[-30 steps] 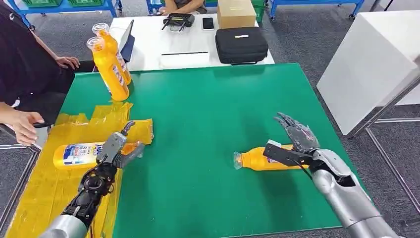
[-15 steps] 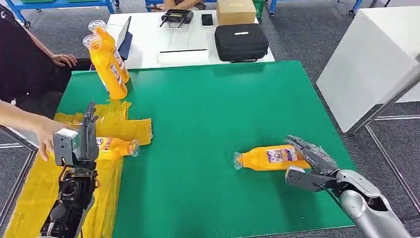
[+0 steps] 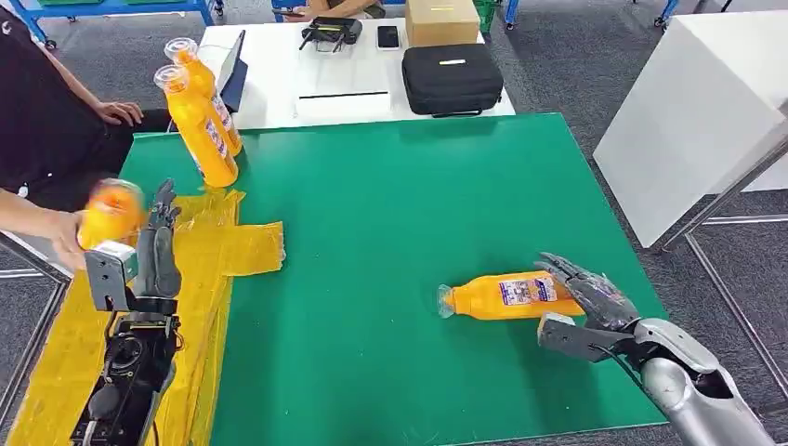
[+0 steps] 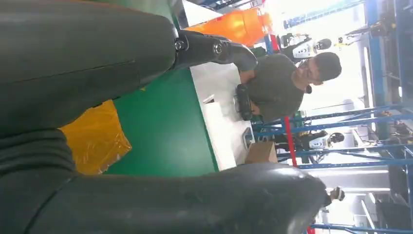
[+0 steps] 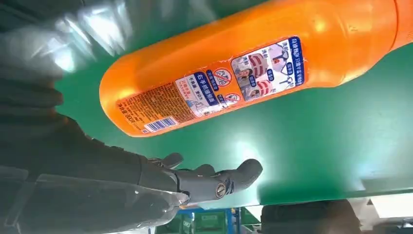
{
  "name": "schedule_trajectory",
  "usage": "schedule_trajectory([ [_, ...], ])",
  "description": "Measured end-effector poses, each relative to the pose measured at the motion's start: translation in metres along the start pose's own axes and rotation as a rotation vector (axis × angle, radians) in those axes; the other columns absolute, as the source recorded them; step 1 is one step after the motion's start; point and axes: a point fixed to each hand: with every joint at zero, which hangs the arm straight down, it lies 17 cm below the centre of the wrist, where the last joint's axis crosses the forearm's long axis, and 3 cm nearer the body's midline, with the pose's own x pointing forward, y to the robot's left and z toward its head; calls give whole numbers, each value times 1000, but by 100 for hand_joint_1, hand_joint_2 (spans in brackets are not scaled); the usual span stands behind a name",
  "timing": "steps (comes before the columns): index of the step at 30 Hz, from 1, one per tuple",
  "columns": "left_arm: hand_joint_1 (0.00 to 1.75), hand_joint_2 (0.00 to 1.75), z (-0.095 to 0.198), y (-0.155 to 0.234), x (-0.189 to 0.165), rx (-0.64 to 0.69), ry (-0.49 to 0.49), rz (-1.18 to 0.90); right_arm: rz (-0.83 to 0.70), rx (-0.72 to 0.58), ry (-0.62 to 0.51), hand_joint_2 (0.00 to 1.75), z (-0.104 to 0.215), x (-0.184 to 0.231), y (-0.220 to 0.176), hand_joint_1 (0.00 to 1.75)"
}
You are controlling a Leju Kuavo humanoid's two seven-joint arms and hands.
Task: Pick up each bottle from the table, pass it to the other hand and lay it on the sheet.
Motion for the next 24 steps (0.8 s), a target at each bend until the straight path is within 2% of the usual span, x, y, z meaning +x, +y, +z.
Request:
schedule_trajectory([
  [7, 0, 0, 1, 0, 0, 2, 1, 3, 27, 5, 17, 175, 1, -4, 0, 0],
  [11, 0, 0, 3, 0, 0, 4, 10, 21, 165, -13, 55, 175, -4, -18, -12, 0],
  [15, 0, 0, 7, -4, 5, 1, 8, 39, 287, -60, 96, 175, -22, -32, -31, 0],
  [18, 0, 0, 5, -6, 10, 1, 4, 53, 341, -43, 127, 175, -36, -41, -35, 0],
  [24, 0, 0, 8, -11, 20, 1, -16, 91, 436, 96, 153, 175, -48, -65, 5, 0],
])
